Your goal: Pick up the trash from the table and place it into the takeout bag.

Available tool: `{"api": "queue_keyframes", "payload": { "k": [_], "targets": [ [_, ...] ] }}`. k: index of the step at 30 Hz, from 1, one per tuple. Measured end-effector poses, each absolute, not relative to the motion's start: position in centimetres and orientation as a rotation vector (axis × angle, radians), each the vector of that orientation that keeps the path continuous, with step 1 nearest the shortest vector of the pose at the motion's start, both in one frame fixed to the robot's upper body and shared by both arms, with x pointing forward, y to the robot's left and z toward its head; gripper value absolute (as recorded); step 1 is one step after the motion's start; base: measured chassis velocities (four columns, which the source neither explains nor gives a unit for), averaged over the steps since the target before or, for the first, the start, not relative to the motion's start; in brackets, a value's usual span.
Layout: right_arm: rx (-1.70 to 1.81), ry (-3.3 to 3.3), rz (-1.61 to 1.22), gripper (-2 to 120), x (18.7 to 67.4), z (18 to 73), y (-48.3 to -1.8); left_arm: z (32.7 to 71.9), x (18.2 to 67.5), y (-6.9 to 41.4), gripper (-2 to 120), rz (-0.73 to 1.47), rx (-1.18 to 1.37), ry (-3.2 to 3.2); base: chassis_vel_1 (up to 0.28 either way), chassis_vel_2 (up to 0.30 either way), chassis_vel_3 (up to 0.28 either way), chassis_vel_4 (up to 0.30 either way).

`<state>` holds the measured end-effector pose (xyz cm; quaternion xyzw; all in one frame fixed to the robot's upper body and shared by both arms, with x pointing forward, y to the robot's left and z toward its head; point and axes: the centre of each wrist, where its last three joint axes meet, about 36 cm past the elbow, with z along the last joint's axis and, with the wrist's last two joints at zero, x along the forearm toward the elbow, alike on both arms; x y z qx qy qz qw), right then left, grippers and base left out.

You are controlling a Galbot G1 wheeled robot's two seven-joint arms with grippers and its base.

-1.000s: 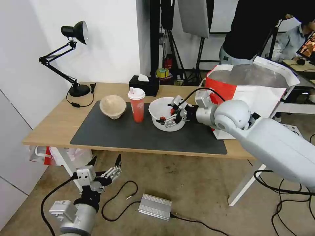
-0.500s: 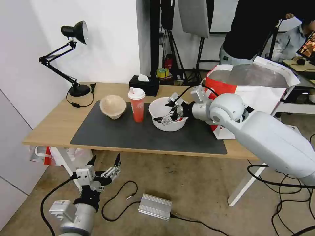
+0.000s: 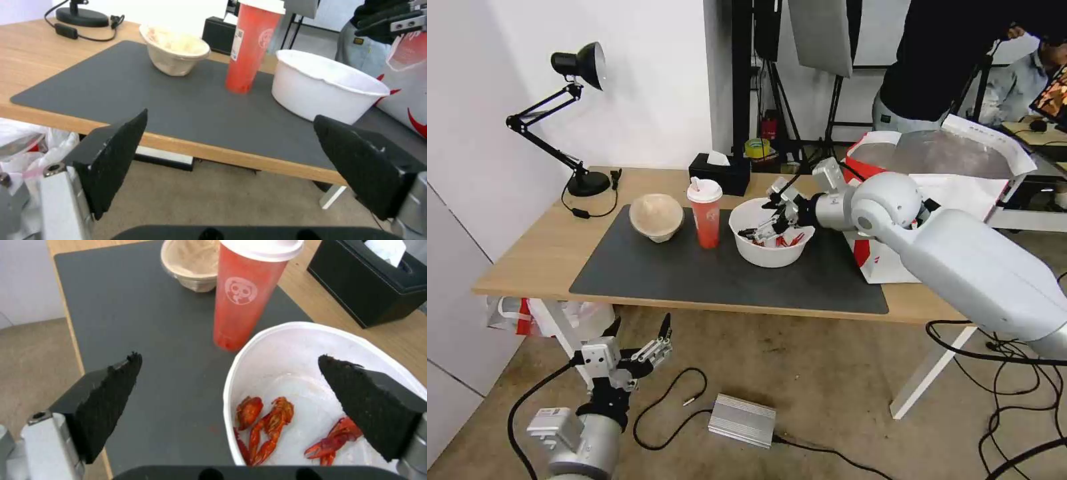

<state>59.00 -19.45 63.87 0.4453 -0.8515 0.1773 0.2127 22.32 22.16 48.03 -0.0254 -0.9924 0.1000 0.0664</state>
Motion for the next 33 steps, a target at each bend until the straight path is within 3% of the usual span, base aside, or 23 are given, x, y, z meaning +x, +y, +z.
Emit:
{"api": "queue_keyframes", "payload": {
  "k": [33],
  "targets": [
    [1.179,-2.326,0.586,100,61.1,62.0,-17.6,47.4,22.5,21.7,100,0.304,-0.06,-3.002,0.0,0.0,0.0,0.0]
  ]
}}
